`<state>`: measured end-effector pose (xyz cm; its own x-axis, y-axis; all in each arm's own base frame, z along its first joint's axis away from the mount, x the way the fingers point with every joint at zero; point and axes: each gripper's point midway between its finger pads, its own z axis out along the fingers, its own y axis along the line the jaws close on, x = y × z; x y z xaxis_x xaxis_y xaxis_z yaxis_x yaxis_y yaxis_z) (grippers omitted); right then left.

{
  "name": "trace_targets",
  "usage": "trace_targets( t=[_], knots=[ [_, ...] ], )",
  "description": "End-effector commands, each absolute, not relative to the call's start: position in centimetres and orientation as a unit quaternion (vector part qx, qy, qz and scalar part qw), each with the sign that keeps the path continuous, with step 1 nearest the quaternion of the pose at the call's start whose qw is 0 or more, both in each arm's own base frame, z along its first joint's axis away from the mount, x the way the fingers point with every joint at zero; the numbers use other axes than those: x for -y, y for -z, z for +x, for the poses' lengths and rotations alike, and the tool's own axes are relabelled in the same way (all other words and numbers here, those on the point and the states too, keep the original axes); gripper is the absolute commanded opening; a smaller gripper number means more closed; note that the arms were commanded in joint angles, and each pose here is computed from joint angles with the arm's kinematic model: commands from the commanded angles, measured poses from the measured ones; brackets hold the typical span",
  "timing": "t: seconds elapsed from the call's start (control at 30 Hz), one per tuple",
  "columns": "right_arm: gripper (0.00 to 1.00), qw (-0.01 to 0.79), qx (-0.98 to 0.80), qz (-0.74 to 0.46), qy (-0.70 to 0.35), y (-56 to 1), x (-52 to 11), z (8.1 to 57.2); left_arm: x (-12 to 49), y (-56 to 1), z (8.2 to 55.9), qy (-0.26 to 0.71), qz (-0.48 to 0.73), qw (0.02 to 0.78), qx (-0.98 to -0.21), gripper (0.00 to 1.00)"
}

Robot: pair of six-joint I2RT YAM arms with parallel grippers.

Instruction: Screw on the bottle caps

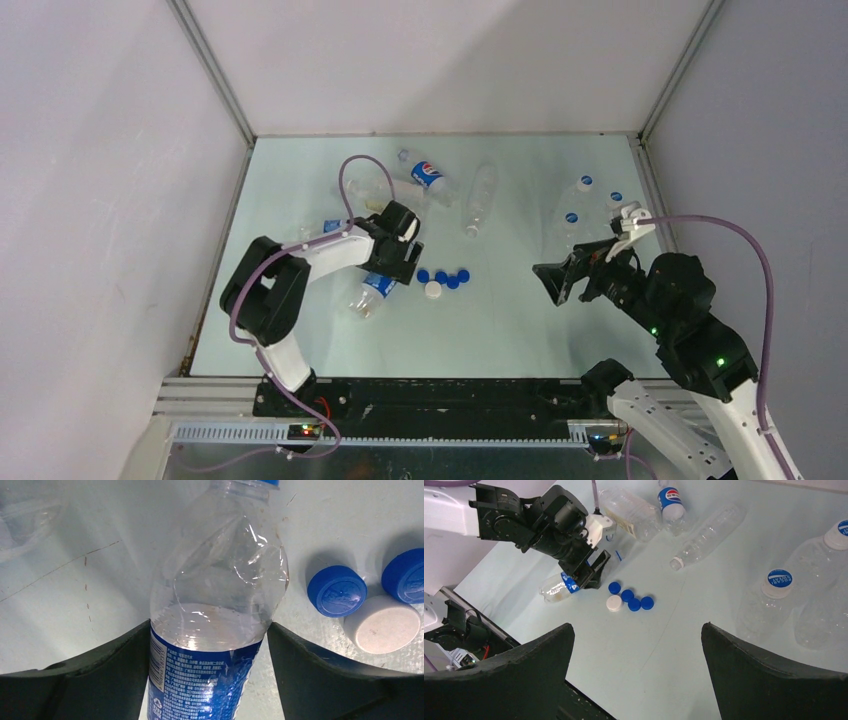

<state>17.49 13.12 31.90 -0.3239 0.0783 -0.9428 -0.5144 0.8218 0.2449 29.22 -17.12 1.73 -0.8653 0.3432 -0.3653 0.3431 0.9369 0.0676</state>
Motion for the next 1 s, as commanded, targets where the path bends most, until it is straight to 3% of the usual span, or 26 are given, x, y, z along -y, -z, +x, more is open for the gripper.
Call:
trace_targets(
  t=[0.0,0.3,0.63,0.97],
  knots=[
    [0.99,0.546,-0.782,-0.156,-0.257,-30.8,-13.1,17.0,17.7,-2.1,30.9,0.009,0.173,0.211,-0.962,0.81],
    [0.99,0.478,-0.818,-0.195,-0.253,-27.7,-14.8,17.7,17.4,-4.8,30.8,0.018,0.170,0.260,-0.950,0.49],
    [0.99,0.430,-0.820,-0.270,-0.262,-25.4,-19.5,18.4,17.6,-12.9,29.1,0.049,0.191,0.390,-0.900,0.46],
    [0.99,0.350,-0.868,-0.276,-0.220,-19.4,-23.7,20.9,16.7,-23.3,26.5,0.122,0.222,0.565,-0.785,0.45]
  ],
)
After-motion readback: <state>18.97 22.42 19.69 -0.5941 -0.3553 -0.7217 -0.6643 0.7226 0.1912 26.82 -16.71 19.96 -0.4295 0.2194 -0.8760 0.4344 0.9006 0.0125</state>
